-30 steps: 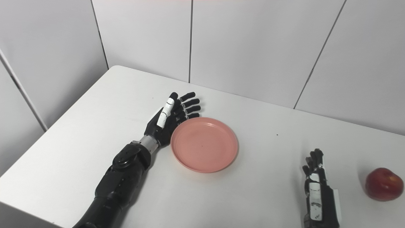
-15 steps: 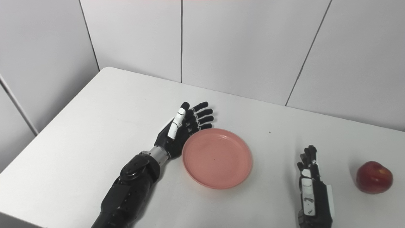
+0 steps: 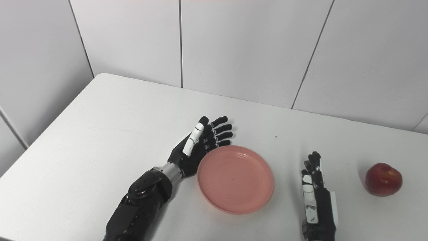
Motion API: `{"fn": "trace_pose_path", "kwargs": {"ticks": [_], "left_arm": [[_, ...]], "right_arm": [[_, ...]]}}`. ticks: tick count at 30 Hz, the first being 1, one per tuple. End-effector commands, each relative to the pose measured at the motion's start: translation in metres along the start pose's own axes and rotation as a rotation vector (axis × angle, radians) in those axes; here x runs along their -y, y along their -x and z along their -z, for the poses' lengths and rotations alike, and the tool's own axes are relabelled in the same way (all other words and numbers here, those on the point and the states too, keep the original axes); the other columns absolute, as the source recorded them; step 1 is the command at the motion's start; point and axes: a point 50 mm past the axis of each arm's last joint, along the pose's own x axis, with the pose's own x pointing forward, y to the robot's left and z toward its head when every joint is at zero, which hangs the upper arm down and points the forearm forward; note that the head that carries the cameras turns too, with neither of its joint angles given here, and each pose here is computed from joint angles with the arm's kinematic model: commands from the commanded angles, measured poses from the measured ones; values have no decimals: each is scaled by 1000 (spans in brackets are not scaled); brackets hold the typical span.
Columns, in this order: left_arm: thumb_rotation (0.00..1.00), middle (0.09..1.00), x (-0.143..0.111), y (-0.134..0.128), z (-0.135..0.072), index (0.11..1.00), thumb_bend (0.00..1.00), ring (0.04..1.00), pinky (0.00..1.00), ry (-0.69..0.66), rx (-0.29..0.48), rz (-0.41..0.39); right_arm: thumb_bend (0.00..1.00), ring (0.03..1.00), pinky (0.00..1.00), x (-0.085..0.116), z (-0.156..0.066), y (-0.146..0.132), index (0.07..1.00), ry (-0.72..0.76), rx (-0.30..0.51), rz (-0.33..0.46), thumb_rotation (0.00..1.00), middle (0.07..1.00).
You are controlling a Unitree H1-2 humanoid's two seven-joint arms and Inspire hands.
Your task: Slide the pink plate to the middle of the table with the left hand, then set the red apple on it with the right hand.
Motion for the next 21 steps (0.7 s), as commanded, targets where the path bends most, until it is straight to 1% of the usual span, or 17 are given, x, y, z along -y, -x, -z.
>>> {"fn": "trace_pose_path", "kwargs": {"ticks": [1,10,16,19,21], "left_arm": [[871,874,-2,12,29,853,741,879,876,30,-134,-34],[868,872,-2,15,29,852,746,877,875,18,-139,-40],[869,871,-3,18,28,853,750,876,871,1,-121,-70],[875,873,-5,20,26,858,747,880,873,-1,-113,-78],[879,874,-7,21,25,860,747,881,874,-6,-111,-82]], "right_arm": [[765,988,1000,-6,10,9,1000,-21,-52,13,909,992],[769,976,1000,-8,6,7,996,-21,-62,37,895,981],[746,973,1000,-2,-7,5,991,12,-35,38,908,977],[741,957,989,1,-19,3,980,40,-13,43,906,968],[742,938,964,4,-28,2,966,83,9,53,907,953]]}}
